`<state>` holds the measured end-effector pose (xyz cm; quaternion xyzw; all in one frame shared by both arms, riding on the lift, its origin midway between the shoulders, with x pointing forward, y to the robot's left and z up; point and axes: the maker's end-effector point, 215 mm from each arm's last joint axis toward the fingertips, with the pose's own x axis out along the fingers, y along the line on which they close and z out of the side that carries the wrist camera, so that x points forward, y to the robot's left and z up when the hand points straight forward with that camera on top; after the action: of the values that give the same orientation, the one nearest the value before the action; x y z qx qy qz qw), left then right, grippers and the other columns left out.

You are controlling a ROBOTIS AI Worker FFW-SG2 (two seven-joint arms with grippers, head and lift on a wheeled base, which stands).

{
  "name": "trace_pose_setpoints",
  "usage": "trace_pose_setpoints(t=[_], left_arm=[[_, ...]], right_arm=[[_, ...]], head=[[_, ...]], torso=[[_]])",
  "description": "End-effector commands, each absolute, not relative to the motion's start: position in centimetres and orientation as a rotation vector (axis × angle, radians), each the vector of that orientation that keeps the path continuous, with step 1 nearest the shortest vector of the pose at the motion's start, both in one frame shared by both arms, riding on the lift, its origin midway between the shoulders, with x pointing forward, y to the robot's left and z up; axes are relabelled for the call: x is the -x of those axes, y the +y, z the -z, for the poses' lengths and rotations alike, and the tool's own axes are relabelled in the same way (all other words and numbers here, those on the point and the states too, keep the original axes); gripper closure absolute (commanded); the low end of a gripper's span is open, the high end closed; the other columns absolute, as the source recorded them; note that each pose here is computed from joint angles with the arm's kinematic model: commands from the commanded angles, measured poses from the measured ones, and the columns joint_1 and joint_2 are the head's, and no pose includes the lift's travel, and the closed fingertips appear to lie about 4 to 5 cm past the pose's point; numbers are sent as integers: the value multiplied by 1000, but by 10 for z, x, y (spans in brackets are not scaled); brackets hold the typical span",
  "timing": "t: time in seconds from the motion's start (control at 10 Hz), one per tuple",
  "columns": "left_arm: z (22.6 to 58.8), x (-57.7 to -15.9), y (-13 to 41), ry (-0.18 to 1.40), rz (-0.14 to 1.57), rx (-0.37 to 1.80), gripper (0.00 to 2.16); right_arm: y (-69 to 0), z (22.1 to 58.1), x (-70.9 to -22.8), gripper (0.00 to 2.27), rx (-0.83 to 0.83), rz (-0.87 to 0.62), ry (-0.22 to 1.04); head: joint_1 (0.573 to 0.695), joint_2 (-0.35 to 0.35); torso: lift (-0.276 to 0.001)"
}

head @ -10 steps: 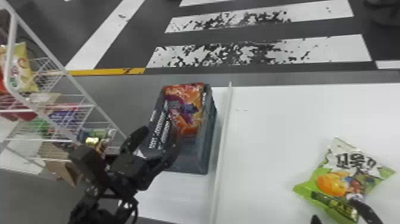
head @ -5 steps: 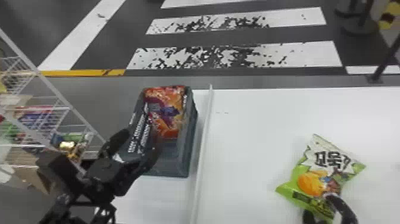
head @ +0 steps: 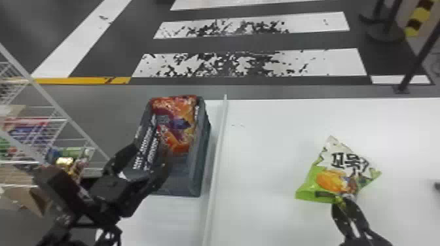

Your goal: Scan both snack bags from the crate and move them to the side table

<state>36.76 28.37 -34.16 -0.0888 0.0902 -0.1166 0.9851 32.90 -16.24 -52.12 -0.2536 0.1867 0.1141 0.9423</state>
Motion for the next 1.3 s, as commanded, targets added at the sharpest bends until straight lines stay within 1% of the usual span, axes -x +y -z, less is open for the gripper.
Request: trace_pose_setpoints(t=[0.0,0.1,0.2,0.4,0.6,0.7,0.8,1.0,1.1,1.2], left_arm=[[344,-369,283,188,234,184,76],[346,-369,281,191,237,187,76],[349,-370,279,195,239,180,76],[349,-370,279,195,240,179,76],[350,-369,277,199,247,173,76],[351,-369,273,199,252,169,76],[353,-369,268,202,259,165,76],[354,-369,257,203,272,163,76],[354,-368,255,202,275,156,76],[352,-366,253,200,281,157,76]], right_arm=[[-167,477,-340,2246,310,-221,345],[-168,454,-345,2246,151,-231,337],[-171,444,-348,2246,-20,-245,354],[-177,465,-341,2246,-366,-282,486],[-180,479,-318,2246,-718,-331,635],[-179,477,-302,2246,-879,-366,695],[-179,463,-292,2246,-1014,-404,715],[-196,438,-286,2246,-1142,-421,679],[-206,433,-287,2246,-1166,-414,667],[-216,440,-285,2246,-1178,-393,689]], head=[[695,197],[695,202],[695,198],[695,191],[695,172],[695,170],[695,168],[695,153],[695,134],[695,104]], torso=[[-29],[-29],[-29],[-29],[-29],[-29],[-29],[-29],[-29],[-29]])
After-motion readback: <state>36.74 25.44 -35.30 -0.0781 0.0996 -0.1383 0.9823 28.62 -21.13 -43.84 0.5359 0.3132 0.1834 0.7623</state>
